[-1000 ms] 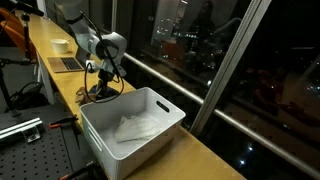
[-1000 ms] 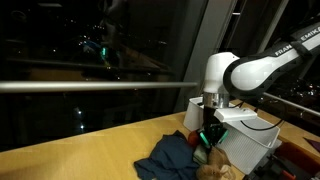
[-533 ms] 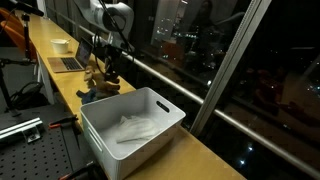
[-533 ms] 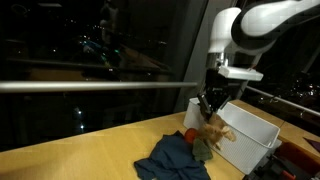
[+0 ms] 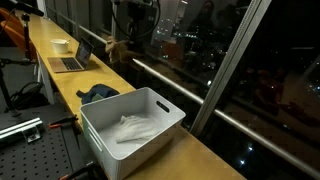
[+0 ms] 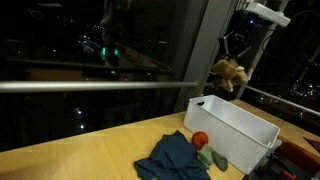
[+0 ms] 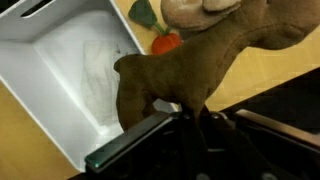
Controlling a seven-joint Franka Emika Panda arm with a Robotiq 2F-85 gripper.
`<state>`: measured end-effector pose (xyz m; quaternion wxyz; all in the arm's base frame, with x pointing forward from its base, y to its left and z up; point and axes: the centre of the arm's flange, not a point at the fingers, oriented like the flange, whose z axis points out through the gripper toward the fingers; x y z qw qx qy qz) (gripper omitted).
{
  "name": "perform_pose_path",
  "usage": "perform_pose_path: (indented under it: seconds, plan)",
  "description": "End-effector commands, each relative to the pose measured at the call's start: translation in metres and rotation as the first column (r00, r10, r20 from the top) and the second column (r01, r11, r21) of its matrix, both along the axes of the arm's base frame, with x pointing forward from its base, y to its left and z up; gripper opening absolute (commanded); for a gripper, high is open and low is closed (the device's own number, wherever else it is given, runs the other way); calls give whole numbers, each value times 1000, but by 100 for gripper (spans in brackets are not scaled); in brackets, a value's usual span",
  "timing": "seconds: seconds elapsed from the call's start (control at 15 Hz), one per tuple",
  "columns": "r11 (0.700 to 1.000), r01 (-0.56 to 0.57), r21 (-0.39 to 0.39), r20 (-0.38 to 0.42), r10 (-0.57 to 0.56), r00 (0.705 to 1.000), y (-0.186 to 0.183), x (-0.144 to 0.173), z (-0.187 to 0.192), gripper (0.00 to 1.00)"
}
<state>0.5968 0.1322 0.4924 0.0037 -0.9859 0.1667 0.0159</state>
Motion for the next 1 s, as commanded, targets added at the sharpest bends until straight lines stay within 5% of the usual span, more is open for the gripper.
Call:
perform_pose_path:
  seconds: [0.0,0.2,0.47,0.53,0.6,0.93]
  plan:
    - [997,73,23,33,-73,997,-87,-1,29,2]
    - [988,142,54,34,-144,989,-154,-5,12,2]
    - [980,187,75,8,-188,982,-189,-8,-18,2]
    - [978,194,76,3,-195,981,-192,-8,-26,32]
    - [976,201,77,-5,-202,979,-194,-9,-35,33]
    - [976,198,90,-7,-198,980,-187,-23,-51,68]
